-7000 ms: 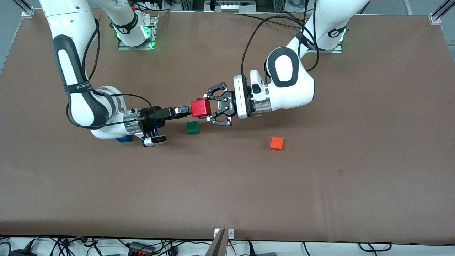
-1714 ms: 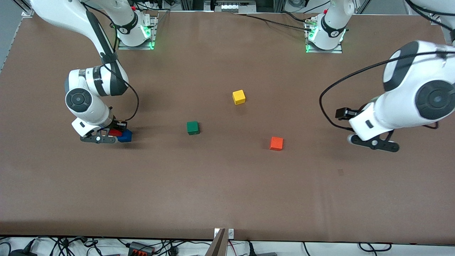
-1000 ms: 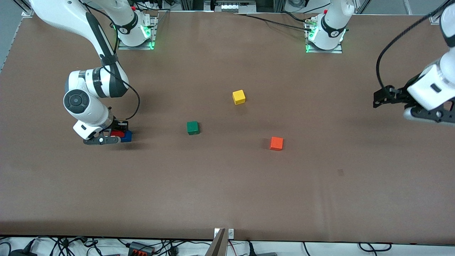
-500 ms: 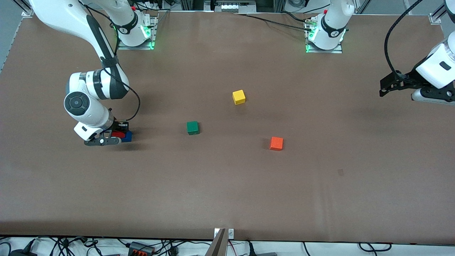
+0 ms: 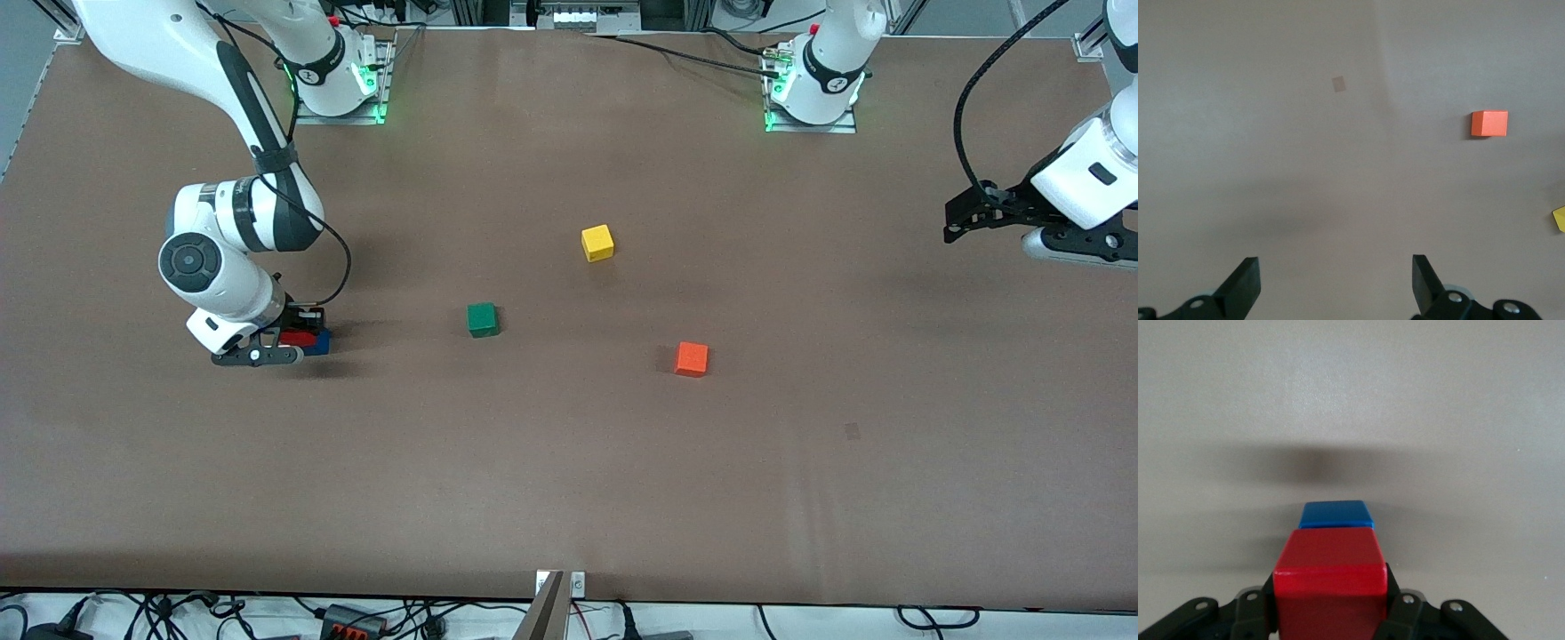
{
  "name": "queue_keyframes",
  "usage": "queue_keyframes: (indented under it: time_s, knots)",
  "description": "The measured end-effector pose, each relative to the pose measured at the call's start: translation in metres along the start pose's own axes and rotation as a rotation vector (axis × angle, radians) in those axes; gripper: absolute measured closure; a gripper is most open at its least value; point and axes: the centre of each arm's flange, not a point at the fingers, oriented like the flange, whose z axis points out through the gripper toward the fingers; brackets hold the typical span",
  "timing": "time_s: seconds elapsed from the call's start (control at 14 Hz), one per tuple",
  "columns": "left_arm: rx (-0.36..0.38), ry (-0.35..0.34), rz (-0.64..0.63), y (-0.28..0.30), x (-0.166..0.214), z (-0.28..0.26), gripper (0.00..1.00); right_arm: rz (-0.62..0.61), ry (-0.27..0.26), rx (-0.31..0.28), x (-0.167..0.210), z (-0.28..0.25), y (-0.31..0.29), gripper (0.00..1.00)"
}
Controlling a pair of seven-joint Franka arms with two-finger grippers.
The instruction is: Pass red block to right arm, stack on blue
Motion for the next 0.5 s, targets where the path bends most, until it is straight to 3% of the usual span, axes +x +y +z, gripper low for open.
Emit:
queue_keyframes:
  time_s: [0.5]
  knots:
    - [0.001, -0.014, -0.002, -0.0006, -0.0022, -0.0019, 0.0, 0.0, -0.004, -0.001, 0.0026, 0.0045, -0.0008, 0.44]
